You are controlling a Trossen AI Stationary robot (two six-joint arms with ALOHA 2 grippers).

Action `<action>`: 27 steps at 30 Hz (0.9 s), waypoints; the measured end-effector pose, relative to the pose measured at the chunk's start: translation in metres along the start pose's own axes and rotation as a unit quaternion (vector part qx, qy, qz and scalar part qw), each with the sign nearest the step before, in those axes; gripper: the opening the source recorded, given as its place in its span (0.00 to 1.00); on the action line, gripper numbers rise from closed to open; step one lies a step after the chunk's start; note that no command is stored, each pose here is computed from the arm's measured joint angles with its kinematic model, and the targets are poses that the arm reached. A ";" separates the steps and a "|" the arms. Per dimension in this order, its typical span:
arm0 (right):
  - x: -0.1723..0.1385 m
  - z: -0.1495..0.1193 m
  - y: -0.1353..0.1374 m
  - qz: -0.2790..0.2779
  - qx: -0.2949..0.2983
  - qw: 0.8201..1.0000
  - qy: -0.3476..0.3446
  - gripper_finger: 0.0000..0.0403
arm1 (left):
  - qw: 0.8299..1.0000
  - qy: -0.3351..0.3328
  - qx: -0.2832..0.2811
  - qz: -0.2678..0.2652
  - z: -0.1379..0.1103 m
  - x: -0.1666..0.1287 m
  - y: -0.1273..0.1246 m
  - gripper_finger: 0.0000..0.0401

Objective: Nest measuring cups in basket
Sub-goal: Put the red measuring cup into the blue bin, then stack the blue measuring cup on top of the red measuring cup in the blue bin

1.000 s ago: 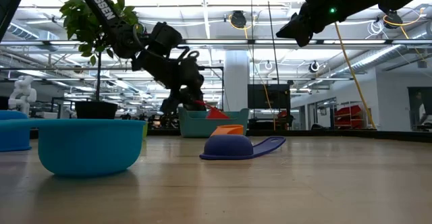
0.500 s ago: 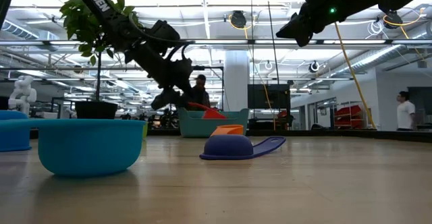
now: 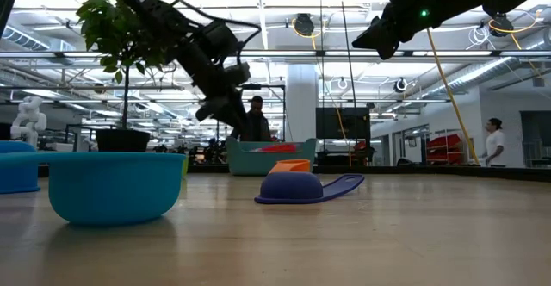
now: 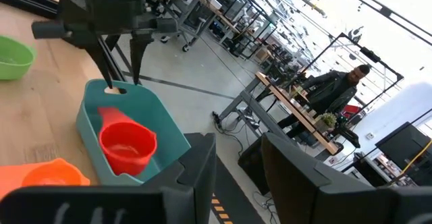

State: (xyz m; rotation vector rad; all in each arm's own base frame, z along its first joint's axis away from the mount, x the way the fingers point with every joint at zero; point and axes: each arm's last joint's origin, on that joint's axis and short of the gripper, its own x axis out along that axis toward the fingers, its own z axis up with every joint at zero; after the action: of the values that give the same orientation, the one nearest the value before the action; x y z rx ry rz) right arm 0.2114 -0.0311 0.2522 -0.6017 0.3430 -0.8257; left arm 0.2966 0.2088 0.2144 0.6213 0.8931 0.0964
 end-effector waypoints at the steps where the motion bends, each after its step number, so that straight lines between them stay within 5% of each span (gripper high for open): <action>1: 0.000 0.000 0.000 0.000 0.000 1.000 0.000 0.28 | 1.000 -0.005 -0.008 -0.013 0.000 -0.002 0.002 0.41; 13: 0.000 0.002 0.001 0.029 0.011 0.999 -0.023 0.28 | 0.993 0.009 -0.117 -0.031 0.012 -0.028 0.011 0.31; 20: 0.001 0.001 0.001 0.037 0.014 0.999 -0.028 0.28 | 0.981 0.027 -0.173 -0.080 0.032 -0.067 -0.010 0.31; 27: 0.001 0.002 0.001 0.039 0.015 0.999 -0.029 0.28 | 0.980 0.052 -0.163 -0.098 0.043 -0.083 -0.055 0.31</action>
State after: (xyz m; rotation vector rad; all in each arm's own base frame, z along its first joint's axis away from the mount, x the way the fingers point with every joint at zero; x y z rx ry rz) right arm 0.2135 -0.0303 0.2525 -0.5788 0.2983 -0.7358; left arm 0.2672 0.1163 0.2626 0.2230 1.0086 0.0947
